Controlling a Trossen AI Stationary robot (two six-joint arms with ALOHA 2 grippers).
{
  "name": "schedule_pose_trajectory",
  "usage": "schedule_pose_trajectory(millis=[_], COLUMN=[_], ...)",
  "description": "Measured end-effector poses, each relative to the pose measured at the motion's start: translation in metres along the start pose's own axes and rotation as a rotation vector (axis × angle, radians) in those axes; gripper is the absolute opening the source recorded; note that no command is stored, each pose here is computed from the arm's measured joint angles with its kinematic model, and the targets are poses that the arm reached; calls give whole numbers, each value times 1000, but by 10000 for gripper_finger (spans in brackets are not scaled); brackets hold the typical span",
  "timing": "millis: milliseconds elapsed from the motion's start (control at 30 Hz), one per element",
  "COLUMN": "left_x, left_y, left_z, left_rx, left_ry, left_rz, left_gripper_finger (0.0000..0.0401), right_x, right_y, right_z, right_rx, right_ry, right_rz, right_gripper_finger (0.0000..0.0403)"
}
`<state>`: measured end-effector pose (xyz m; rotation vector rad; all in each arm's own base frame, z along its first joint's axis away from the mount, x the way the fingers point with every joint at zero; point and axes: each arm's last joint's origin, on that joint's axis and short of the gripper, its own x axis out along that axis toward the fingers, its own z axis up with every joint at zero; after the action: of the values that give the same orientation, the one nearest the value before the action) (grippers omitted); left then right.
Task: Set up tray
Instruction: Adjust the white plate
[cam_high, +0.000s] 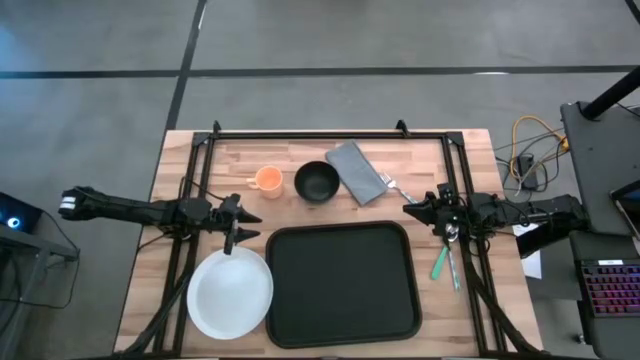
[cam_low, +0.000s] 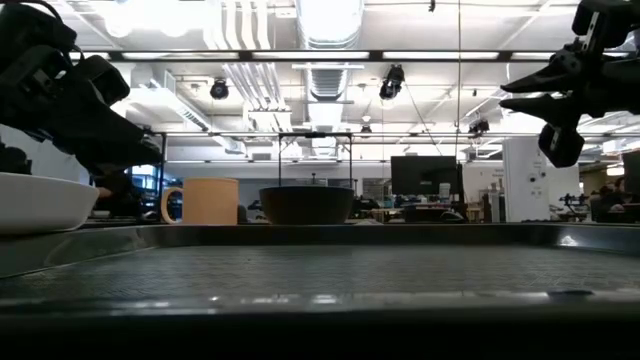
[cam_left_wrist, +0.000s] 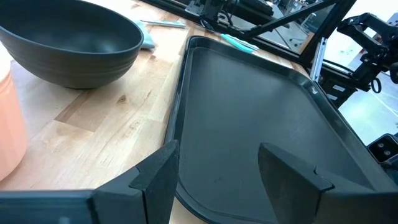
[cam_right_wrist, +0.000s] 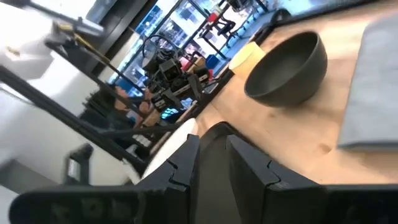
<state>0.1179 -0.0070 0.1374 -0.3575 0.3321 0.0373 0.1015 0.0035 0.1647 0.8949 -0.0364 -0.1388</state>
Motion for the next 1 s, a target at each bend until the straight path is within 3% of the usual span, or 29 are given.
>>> schedule_pose_trajectory(millis=[167,533,700,867,1000], left_x=[0,0,0,0,-1], left_y=[0,0,0,-2,-4], left_z=[0,0,0,4,9], left_rx=[0,0,20,-212,-494], left_ry=[0,0,-2,-30,-73], left_rz=[0,0,-1,-16,-48], left_gripper_finger=[199,199,199,199,199], right_x=[0,-2,0,4,7], right_y=[0,-7,-9,-12,-16], right_z=[0,10,8,4,1], right_rx=[222,339,377,437,472], right_ry=[-11,-390,-397,-380,-369], right_rz=[-7,-202,-228,-268,-303], right_gripper_finger=[68,68,68,68,68])
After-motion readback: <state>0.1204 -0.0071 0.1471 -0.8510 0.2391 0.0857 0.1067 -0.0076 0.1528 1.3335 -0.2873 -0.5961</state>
